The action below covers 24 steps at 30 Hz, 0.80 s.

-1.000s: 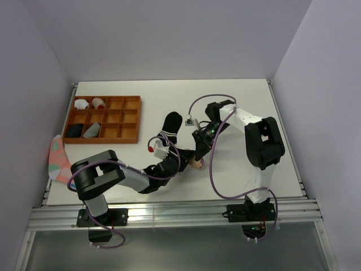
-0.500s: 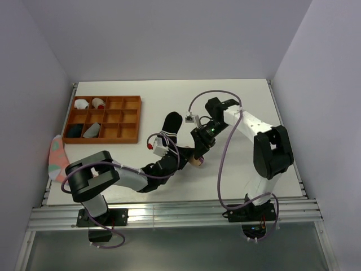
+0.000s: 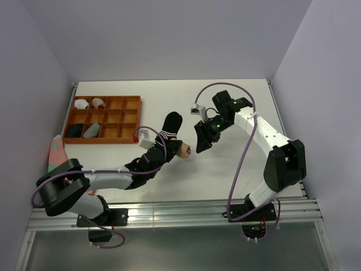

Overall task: Roll the socks
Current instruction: Pick up the sock at the center of the board, then place the sock in the storage box.

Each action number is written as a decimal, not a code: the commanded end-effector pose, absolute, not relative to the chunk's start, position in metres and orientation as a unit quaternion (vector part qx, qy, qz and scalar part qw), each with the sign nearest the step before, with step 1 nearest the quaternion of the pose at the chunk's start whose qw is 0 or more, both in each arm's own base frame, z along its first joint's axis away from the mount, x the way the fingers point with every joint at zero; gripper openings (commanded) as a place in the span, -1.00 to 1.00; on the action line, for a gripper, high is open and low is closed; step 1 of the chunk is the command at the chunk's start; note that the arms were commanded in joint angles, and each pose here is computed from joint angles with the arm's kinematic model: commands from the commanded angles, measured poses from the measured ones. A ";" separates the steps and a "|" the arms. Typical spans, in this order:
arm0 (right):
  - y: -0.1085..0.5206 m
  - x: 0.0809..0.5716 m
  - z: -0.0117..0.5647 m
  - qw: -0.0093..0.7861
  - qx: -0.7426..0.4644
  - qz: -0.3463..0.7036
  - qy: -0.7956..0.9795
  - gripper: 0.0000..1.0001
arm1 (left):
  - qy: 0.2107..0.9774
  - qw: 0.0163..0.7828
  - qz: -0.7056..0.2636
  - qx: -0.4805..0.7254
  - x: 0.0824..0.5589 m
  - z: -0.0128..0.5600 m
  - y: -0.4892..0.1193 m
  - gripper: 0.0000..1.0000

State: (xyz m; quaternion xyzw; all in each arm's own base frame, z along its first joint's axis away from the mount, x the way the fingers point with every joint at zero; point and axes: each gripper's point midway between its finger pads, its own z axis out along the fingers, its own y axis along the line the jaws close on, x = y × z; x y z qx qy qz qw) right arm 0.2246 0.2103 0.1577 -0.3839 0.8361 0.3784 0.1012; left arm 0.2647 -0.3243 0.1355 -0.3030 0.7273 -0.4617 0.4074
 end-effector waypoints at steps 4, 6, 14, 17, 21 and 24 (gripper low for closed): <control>0.188 0.252 0.176 0.171 -0.367 0.333 0.851 0.28 | 0.729 0.452 -0.418 -0.301 0.275 0.163 -0.275 -0.99; 0.179 0.260 0.180 0.184 -0.361 0.326 0.854 0.28 | 0.726 0.464 -0.408 -0.301 0.288 0.181 -0.255 -0.99; 0.142 0.276 0.192 0.235 -0.358 0.282 0.859 0.29 | 0.764 0.484 -0.289 -0.315 0.339 0.199 -0.135 -0.99; 0.138 0.276 0.194 0.244 -0.361 0.274 0.857 0.29 | 0.780 0.473 -0.254 -0.320 0.355 0.201 -0.103 -0.99; 0.135 0.273 0.193 0.253 -0.367 0.269 0.853 0.29 | 0.826 0.431 -0.235 -0.277 0.380 0.196 -0.084 -0.99; 0.133 0.274 0.193 0.264 -0.368 0.266 0.851 0.29 | 0.835 0.440 -0.188 -0.272 0.395 0.207 -0.057 -0.99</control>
